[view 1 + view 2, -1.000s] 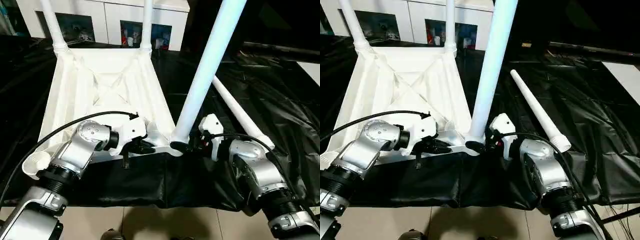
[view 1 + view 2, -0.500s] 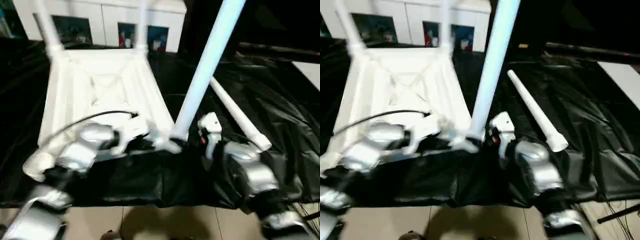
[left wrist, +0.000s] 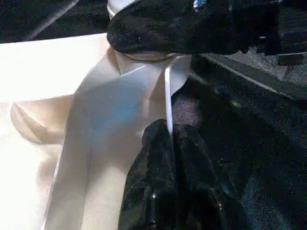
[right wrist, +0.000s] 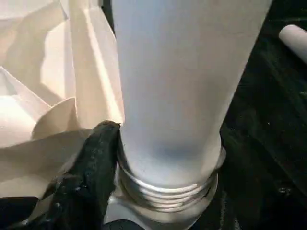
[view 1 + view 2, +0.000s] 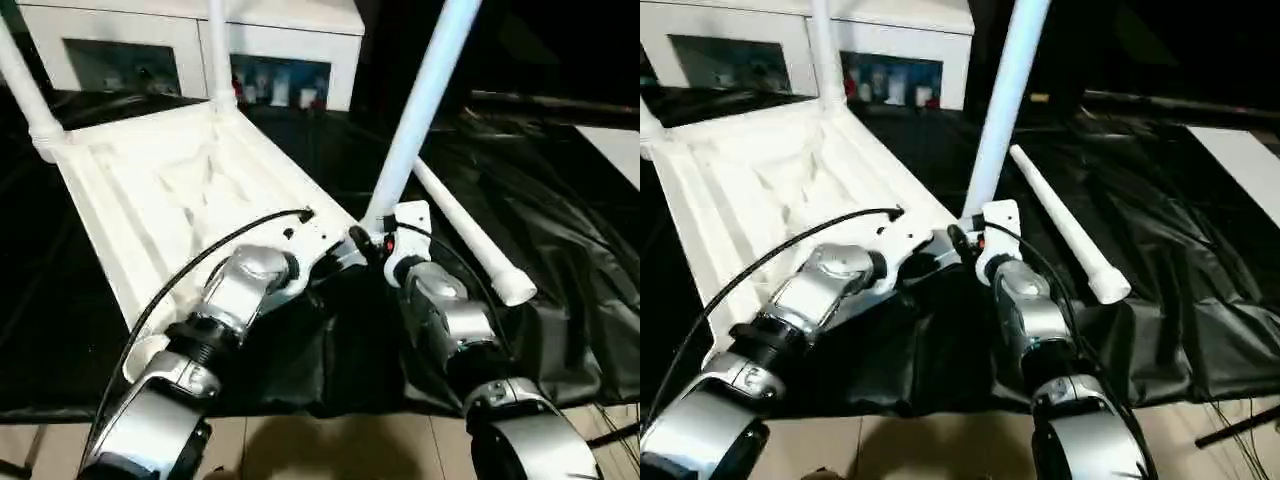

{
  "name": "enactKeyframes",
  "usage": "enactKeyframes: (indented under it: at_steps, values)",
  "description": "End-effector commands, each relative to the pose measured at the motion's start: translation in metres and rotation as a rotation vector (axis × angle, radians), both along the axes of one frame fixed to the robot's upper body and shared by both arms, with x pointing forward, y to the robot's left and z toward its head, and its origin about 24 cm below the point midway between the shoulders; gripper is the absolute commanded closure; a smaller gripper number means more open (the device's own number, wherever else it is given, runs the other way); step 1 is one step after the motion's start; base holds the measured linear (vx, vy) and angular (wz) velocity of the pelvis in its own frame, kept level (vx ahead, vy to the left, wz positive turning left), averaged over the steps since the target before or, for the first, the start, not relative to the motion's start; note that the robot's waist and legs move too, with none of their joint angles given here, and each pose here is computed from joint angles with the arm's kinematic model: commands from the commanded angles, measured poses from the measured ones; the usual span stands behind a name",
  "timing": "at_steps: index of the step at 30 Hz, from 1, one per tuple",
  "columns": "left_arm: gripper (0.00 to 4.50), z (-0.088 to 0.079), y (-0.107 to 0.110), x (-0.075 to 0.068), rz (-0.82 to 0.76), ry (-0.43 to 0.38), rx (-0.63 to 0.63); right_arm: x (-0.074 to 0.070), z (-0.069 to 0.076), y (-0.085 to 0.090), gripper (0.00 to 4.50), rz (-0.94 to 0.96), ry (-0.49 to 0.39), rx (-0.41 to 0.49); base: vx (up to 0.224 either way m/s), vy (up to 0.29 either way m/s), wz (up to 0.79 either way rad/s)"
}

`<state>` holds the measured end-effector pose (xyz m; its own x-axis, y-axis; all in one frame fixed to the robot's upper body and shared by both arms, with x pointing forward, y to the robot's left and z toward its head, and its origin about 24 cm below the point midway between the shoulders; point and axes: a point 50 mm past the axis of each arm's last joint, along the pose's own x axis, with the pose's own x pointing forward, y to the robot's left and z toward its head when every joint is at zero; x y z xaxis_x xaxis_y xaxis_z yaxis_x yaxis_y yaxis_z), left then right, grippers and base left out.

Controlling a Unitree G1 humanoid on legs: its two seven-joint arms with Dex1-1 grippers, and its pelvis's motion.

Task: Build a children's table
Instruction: Rotate leg to tighten

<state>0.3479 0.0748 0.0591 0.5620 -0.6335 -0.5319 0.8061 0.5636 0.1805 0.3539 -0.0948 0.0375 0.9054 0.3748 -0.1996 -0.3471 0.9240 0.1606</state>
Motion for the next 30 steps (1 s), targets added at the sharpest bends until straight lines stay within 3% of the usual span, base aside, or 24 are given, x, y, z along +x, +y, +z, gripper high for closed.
enactKeyframes:
  at_steps: [1,6,11,15,24,25,30]
  values:
    - [4.50,-0.009,0.005,-0.001,0.033,0.023,-0.008,-0.010,-0.013,0.011,1.06,0.091,0.048,0.034,0.000,0.000,0.00]
    - [4.50,-0.002,0.011,-0.009,-0.151,0.001,-0.020,-0.014,-0.009,-0.011,0.78,0.216,-0.018,-0.065,0.000,0.000,0.00]
    - [4.50,0.002,0.030,-0.022,-0.337,0.006,0.006,-0.031,-0.003,-0.035,0.78,0.447,-0.045,-0.097,0.000,0.000,0.00]
    - [4.50,0.006,0.044,-0.040,-0.522,0.082,-0.015,-0.042,0.006,-0.049,0.78,0.573,-0.067,-0.106,0.000,0.000,0.00]
    - [4.50,0.010,0.048,-0.046,-0.570,0.098,-0.050,-0.052,0.010,-0.044,0.78,0.720,-0.082,-0.102,0.000,0.000,0.00]
    - [4.50,0.010,0.048,-0.046,-0.573,0.098,-0.050,-0.052,0.009,-0.042,1.03,0.728,-0.079,-0.099,0.000,0.000,0.00]
    - [4.50,0.010,0.050,-0.047,-0.578,0.105,-0.051,-0.055,0.008,-0.040,1.41,0.755,-0.071,-0.091,0.000,0.000,0.00]
